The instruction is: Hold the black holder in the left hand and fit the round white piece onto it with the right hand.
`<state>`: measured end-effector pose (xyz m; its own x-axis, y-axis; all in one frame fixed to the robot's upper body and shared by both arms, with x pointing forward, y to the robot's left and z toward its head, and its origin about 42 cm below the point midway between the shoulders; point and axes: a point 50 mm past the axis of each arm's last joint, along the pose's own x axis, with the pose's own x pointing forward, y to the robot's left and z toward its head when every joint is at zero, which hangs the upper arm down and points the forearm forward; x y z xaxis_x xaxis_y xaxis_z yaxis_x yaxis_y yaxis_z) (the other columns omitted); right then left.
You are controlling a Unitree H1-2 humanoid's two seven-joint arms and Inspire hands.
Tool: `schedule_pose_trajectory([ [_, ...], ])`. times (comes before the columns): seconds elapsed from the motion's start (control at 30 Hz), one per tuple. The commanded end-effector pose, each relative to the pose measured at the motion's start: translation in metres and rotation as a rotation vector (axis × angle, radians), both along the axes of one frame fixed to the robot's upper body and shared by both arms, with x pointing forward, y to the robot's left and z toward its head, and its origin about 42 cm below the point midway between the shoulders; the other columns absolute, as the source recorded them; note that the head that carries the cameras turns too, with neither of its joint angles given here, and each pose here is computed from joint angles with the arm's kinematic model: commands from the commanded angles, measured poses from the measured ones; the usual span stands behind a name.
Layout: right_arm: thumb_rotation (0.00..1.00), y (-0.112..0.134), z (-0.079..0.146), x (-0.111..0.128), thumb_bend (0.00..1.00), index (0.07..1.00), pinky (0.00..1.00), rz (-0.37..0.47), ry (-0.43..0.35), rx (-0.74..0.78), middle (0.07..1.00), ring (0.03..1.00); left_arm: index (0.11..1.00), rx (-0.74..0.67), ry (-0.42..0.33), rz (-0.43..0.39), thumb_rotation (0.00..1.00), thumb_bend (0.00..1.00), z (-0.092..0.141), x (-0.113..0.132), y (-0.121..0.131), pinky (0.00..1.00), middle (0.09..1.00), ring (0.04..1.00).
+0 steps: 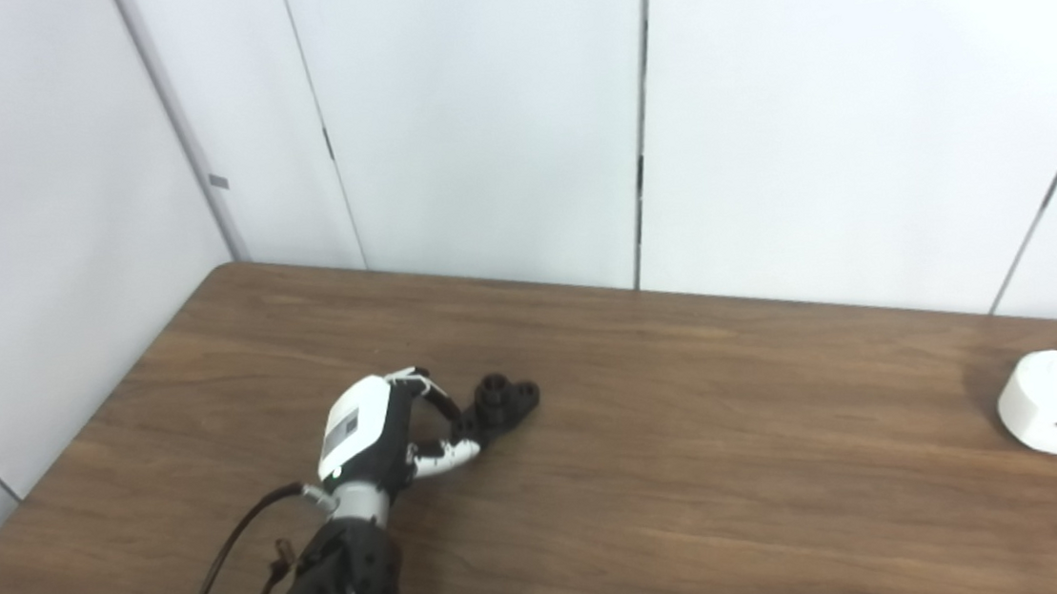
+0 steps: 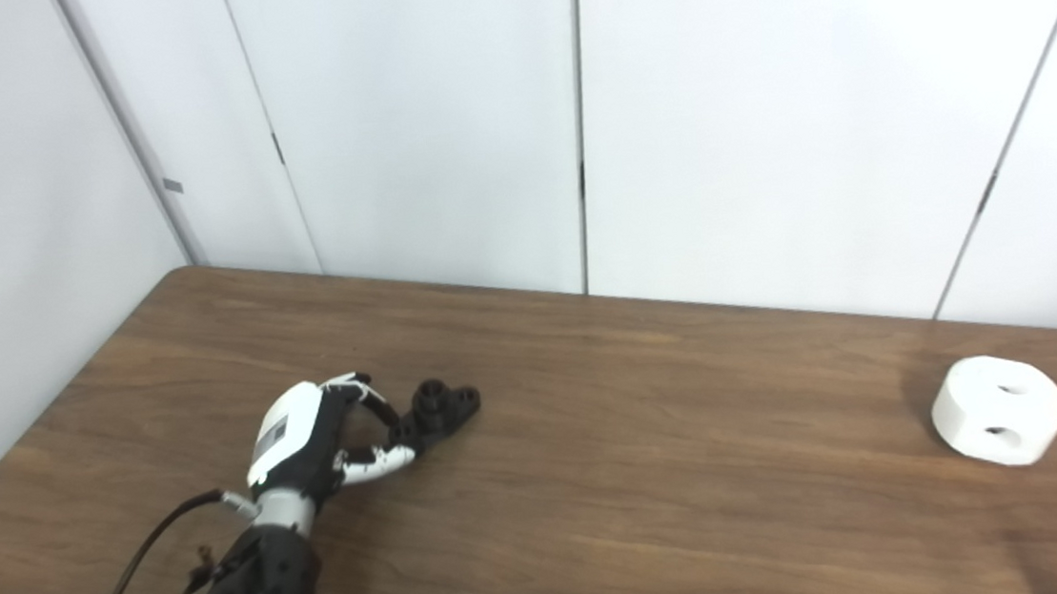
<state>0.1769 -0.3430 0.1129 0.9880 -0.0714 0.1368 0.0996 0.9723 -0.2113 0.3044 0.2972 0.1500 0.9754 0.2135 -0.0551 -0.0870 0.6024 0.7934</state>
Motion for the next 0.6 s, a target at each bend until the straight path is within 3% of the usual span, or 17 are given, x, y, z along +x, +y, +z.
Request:
schedule_pose_trajectory([
  [0.0, 1.00, 0.007, -0.014, 0.000, 0.76, 0.944, 1.00, -0.003, 0.035, 0.025, 0.936, 0.971, 0.493, -0.017, 0.004, -0.085, 0.05, 0.50, 0.002, -0.009, -0.008, 0.88, 0.884, 0.922],
  [0.37, 1.00, 0.012, -0.011, 0.009, 0.67, 0.951, 1.00, -0.010, 0.047, 0.059, 0.943, 0.999, 0.491, 0.171, -0.076, -0.321, 0.05, 0.50, -0.011, -0.055, -0.028, 0.92, 0.875, 0.915],
  [0.57, 1.00, 0.019, -0.008, 0.011, 0.63, 0.950, 1.00, -0.010, 0.026, 0.035, 0.932, 0.981, 0.490, 0.160, -0.090, -0.424, 0.04, 0.51, -0.023, -0.080, -0.056, 0.91, 0.860, 0.910],
])
